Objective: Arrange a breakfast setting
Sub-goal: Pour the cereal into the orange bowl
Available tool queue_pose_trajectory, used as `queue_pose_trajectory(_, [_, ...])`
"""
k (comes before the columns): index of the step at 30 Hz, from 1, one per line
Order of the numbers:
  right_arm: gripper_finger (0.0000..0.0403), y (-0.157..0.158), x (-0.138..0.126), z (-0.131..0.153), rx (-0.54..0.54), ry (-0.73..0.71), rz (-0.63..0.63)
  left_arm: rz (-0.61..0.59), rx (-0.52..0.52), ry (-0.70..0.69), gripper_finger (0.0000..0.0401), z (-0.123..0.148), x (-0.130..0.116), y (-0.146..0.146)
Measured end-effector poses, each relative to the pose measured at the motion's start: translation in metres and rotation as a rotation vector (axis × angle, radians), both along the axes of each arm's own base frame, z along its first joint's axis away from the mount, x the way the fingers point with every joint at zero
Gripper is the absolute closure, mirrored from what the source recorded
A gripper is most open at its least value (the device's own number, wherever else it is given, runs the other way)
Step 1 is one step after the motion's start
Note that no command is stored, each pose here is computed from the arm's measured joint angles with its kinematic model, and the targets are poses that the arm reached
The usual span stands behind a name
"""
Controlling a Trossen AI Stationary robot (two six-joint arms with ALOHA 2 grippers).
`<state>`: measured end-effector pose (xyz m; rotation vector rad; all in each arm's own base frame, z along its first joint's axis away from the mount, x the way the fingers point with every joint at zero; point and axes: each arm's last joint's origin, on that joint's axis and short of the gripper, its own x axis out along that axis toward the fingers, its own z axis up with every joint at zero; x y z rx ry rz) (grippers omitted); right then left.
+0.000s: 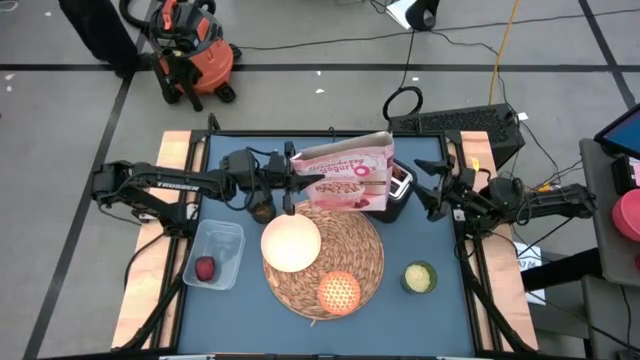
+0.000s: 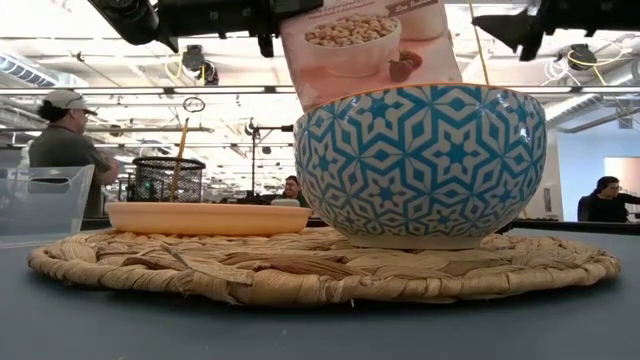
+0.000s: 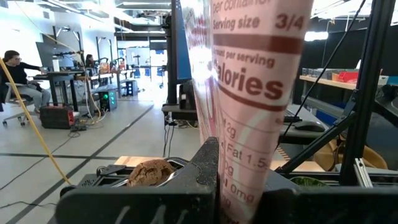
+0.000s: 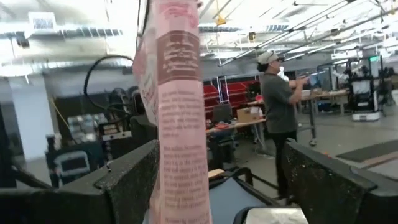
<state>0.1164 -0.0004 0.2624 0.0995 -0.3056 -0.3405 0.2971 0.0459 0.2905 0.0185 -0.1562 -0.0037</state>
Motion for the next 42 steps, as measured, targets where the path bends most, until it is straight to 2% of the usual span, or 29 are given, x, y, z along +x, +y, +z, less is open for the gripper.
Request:
queue_pose_trajectory(8, [0.0078,0.002,0.020,0.017,-0.058,0.094,-0.006,0.000,0.000,0.000,0.0395,0.000,0.000,0.000])
queue_pose_trajectory(18, [0.0078,0.003,0.043,0.002,-0.070,0.223,-0.012,0.000,0.000,0.000,0.0395,0.000,0.000,0.000])
queue_pose_trajectory(25, [0.0078,-0.003,0.054,-0.007,-0.005,0.263,-0.029,0.000,0.000,0.000,0.0395,0.000,0.000,0.000])
queue_pose_trajectory(30, [0.0078,-0.004,0.062,-0.013,0.009,0.281,0.087,-0.001,0.000,0.000,0.0395,0.000,0.000,0.000])
queue_pose_trajectory(36, [0.0078,-0.007,0.074,-0.023,0.038,0.316,0.103,-0.001,0.000,0.000,0.0395,0.000,0.000,0.000])
queue_pose_trajectory(42, [0.0092,-0.005,0.085,-0.026,0.013,0.283,0.222,-0.003,0.000,0.002,0.0395,0.000,0.000,0.000])
